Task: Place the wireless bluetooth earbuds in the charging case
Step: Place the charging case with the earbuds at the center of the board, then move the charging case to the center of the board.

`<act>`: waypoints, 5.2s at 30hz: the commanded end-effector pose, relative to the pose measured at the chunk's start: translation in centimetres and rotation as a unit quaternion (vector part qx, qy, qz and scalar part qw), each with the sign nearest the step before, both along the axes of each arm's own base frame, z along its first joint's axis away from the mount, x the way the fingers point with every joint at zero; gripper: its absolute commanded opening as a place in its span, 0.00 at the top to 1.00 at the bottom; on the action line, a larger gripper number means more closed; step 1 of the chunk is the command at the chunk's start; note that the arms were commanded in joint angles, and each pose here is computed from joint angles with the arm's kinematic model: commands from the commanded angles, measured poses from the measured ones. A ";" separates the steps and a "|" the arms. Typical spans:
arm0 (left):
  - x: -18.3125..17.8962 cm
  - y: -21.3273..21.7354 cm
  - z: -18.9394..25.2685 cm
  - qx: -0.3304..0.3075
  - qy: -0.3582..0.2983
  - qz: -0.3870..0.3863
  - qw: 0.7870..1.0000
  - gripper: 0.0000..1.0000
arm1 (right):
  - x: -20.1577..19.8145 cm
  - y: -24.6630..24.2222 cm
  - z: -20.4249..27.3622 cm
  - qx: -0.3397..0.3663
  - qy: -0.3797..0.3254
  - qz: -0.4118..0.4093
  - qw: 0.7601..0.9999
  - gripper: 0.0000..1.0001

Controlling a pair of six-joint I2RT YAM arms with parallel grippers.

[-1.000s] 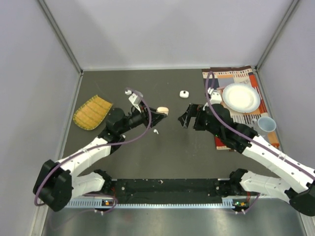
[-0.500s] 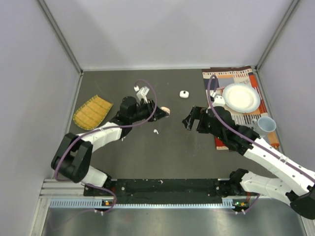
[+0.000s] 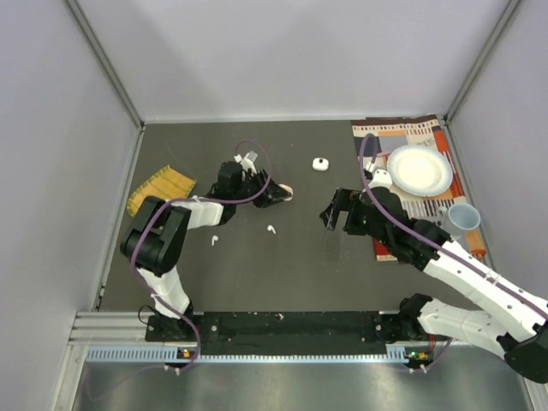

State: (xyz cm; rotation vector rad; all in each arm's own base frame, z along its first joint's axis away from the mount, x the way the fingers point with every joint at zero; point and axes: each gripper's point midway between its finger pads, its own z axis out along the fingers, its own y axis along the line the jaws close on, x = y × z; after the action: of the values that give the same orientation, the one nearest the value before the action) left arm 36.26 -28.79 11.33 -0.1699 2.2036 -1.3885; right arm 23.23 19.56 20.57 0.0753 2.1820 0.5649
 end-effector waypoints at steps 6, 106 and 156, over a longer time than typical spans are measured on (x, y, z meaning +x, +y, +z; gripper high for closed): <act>3.8 0.1 -0.9 -0.027 0.012 0.042 0.999 1.00 | 0.0 -0.4 0.8 0.021 -0.009 -0.012 1.000 0.01; -7.6 20.6 21.1 0.205 -0.329 0.343 0.856 0.01 | 4.2 0.5 0.3 0.011 0.027 -0.062 0.998 0.01; -8.0 19.4 17.3 0.297 -0.322 0.241 0.866 0.01 | 31.8 1.4 -13.5 0.341 0.329 -0.474 0.742 0.02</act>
State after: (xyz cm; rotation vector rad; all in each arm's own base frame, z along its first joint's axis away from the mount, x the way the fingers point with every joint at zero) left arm 28.00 -9.81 27.82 -0.0162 1.7625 -0.3895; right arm 52.56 21.19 5.06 1.8358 2.1334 0.6415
